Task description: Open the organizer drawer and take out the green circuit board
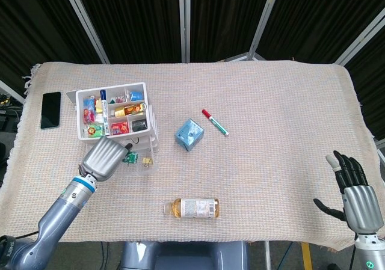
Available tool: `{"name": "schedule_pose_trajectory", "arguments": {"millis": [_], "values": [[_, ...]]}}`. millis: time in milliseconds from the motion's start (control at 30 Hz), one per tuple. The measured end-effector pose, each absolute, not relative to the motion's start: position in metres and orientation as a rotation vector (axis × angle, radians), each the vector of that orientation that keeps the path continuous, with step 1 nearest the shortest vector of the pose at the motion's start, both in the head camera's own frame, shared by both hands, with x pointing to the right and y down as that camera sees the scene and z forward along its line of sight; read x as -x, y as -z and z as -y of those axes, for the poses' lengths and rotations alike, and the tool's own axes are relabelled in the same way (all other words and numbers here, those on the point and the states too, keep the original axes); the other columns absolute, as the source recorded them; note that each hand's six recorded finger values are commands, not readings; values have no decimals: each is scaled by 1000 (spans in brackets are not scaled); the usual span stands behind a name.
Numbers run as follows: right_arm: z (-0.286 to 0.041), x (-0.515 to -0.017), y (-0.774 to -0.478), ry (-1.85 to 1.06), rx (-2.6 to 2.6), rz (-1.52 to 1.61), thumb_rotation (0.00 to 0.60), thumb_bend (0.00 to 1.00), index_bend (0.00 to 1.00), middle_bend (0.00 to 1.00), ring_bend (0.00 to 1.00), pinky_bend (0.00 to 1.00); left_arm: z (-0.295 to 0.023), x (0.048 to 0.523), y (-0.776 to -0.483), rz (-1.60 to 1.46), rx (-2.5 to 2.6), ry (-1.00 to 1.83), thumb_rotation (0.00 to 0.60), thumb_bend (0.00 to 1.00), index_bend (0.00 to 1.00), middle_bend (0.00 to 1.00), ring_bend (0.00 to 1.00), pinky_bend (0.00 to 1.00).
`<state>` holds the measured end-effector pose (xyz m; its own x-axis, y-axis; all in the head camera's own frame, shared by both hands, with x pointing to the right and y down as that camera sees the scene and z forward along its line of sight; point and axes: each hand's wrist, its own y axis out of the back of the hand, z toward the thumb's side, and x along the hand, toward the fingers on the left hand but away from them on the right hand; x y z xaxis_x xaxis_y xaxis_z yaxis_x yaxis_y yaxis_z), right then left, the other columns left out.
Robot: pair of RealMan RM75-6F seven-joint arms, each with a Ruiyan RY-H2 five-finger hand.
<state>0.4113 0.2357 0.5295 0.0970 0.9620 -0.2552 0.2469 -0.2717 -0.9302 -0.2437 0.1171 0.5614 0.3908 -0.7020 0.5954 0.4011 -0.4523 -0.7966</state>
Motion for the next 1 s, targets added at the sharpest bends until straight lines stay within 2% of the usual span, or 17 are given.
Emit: {"name": "schedule_pose_trajectory", "arguments": {"millis": [300,633,1000], "values": [[-236,-411,-529,-1224,1633,1211,600,32,91,0,0,0,-121,259,-534,-350,1589,1258,600,459,436,966,932,813],[-238,-409,-532,-1233,1635,1195,600,32,91,0,0,0,-138,305,-514,-466,1593,1257,600,459,436,966,931,813],[-239,-406,-534,-1240,1632,1184,600,31,91,0,0,0,-163,378,-525,-538,1584,1322,600,459,438,966,932,813]]}}
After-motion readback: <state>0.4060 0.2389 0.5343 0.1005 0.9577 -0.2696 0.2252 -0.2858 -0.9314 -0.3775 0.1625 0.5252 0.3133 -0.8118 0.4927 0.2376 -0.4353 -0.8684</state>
